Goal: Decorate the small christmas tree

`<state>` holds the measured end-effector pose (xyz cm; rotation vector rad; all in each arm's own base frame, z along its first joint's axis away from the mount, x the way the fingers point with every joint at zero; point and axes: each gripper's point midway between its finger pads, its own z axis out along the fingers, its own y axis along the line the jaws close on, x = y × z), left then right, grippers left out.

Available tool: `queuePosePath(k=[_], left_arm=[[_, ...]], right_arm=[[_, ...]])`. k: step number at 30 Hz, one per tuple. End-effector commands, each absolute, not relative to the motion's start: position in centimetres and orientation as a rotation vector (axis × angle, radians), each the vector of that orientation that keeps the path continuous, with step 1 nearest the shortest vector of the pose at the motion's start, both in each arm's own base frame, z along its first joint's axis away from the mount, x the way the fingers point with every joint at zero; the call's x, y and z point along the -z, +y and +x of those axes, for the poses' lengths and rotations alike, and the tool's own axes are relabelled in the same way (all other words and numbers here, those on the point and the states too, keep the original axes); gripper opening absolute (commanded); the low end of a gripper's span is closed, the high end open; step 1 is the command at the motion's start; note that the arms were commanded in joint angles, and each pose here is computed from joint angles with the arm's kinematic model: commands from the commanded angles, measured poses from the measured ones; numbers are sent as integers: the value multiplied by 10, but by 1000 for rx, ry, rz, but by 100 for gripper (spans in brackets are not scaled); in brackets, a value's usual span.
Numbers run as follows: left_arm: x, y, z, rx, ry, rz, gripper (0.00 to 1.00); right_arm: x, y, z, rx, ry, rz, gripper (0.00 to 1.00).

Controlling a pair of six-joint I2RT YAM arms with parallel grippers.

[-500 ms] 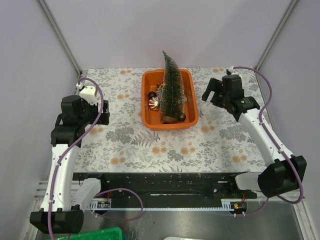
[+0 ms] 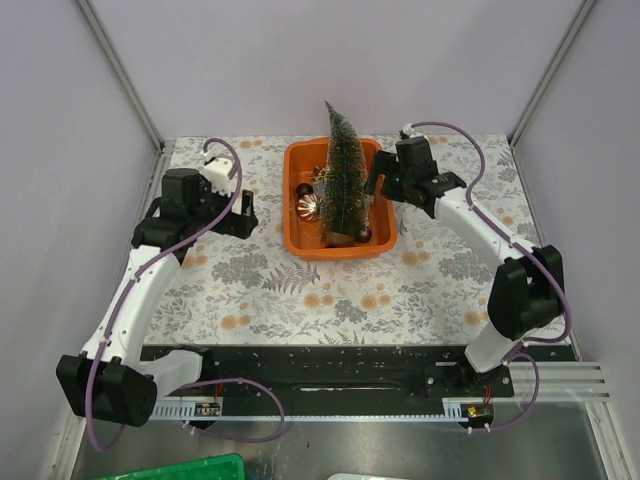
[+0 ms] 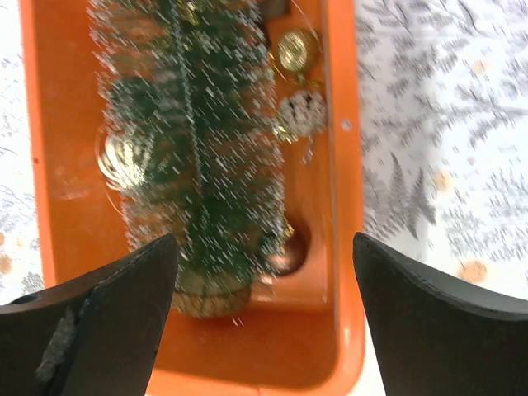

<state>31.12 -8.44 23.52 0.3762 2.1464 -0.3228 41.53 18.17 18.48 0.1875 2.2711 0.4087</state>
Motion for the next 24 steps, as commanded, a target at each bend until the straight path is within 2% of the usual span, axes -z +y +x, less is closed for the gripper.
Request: queuePosePath(k=[1, 14, 18, 24], left_arm=[[-259, -109, 335, 350, 2040, 421, 99], [-217, -152, 376, 486, 2139, 492, 99], [-204, -160, 385, 493, 2157, 507, 99], [-193, -172, 397, 502, 2178, 516, 99]], right_arm=[[-224, 210, 458, -472, 2141, 116, 93], [-176, 258, 510, -501, 2207, 16, 75], [-166, 261, 515, -495, 2222, 15, 58], [-169, 260, 511, -512, 2190, 20, 17]])
